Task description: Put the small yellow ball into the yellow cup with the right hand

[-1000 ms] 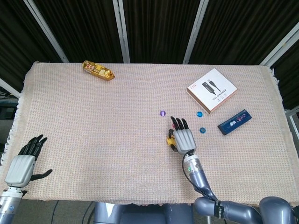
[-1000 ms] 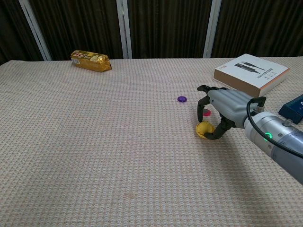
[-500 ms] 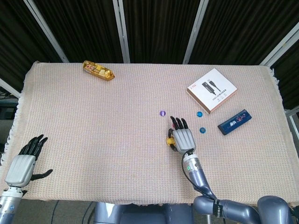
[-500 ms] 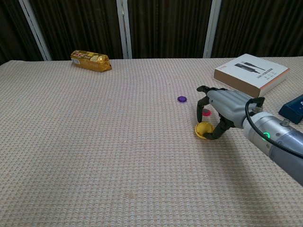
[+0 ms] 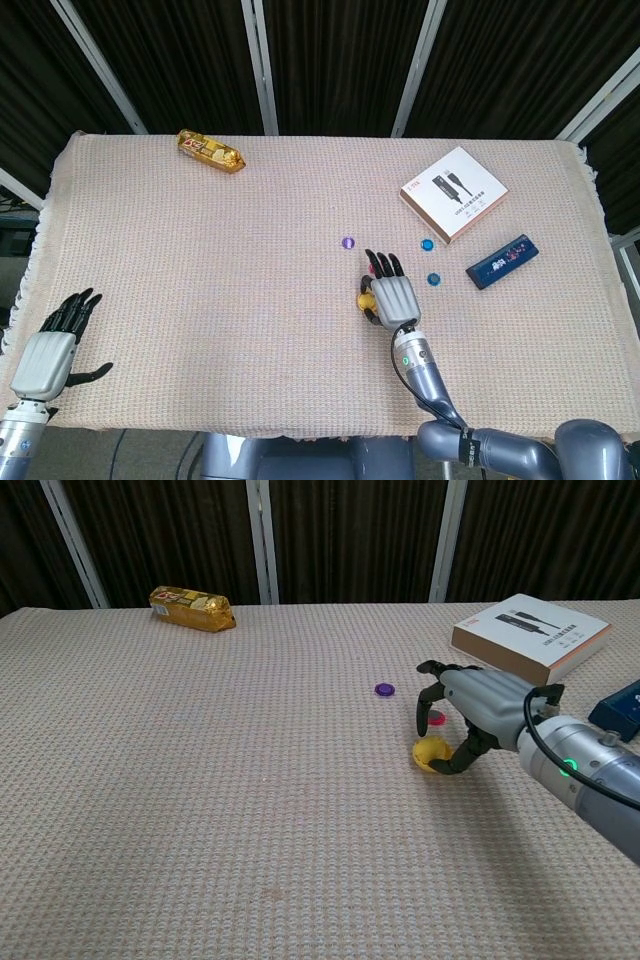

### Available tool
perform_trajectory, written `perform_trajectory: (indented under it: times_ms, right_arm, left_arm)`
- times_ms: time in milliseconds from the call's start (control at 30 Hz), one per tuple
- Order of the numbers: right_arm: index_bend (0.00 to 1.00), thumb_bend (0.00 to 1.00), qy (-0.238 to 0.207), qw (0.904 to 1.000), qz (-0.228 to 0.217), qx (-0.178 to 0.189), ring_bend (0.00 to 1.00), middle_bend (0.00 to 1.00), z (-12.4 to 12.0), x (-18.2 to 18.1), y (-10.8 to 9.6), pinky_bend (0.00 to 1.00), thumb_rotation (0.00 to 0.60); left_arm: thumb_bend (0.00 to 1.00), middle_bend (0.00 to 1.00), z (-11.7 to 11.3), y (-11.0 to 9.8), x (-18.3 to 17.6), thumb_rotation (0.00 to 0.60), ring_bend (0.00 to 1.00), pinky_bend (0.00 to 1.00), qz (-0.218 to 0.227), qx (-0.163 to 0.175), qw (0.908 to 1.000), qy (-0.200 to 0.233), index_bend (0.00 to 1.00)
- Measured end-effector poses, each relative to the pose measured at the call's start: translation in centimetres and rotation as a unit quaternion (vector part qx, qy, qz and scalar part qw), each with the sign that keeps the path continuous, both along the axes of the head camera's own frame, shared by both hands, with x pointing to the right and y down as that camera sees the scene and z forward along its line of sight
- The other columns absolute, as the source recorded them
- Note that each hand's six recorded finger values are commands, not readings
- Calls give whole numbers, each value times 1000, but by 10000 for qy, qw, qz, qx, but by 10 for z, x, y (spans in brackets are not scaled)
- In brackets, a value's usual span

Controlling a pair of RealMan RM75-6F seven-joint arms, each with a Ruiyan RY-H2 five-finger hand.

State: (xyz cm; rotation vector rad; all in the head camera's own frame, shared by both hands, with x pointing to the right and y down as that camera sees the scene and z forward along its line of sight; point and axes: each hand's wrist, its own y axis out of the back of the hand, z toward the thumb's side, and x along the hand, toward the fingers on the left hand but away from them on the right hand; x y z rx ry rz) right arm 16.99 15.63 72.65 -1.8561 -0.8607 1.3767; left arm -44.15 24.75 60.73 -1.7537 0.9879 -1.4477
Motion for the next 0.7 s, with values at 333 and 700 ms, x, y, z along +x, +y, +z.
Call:
perform_trajectory:
  times_ms: [333, 700]
  right_arm:
    - [428, 218, 29, 10000, -4, 34, 0, 0, -3, 3, -1, 0, 600]
    - [234, 0, 308, 9993, -171, 148, 0, 0, -19, 24, -6, 0, 600]
  left_arm:
    - [0, 0, 0, -1, 1, 600, 0, 169, 12, 15, 10000, 5, 0]
    - [0, 0, 0, 0, 1, 600, 0, 170, 52, 15, 10000, -18, 0]
